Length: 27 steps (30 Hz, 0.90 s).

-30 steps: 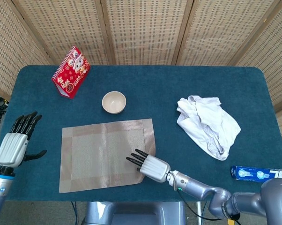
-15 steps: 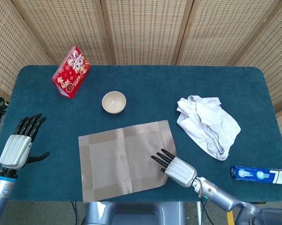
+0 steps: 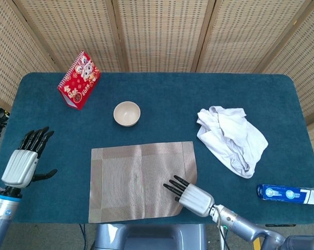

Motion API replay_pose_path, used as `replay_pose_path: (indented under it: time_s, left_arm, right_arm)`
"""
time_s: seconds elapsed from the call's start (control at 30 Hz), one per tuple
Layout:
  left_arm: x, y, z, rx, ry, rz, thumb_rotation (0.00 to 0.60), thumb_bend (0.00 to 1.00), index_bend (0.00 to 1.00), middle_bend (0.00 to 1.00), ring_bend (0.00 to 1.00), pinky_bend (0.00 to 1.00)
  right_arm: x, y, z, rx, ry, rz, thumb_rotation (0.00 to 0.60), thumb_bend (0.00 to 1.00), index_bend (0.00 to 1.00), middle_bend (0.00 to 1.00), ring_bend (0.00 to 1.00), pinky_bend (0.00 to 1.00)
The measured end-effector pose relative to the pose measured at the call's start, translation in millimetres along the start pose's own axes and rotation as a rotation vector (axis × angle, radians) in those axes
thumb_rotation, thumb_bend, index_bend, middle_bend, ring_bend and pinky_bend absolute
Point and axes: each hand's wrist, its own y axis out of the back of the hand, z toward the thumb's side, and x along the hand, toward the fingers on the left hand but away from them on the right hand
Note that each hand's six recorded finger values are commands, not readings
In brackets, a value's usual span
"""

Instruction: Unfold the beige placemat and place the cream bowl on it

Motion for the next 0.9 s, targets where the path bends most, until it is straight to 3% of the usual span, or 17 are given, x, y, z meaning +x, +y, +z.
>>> replay_pose_path:
  time_s: [0.33,0.9]
  left_arm:
    - [3,-1,-4,-0.002,0.012,-0.008,0.600,0.00,0.00,0.00,0.00,0.00]
    - [3,-2,-3,0.003,0.011,-0.011,0.600,0.00,0.00,0.00,0.00,0.00]
  right_arm:
    - [-7,1,20,0.047,0.106,0.009,0.600,0.71,0.69,0.00,0.00,0.00]
    - [-1,2,6,0.116,0.101,0.016,0.600,0.70,0.67,0.00,0.00,0.00]
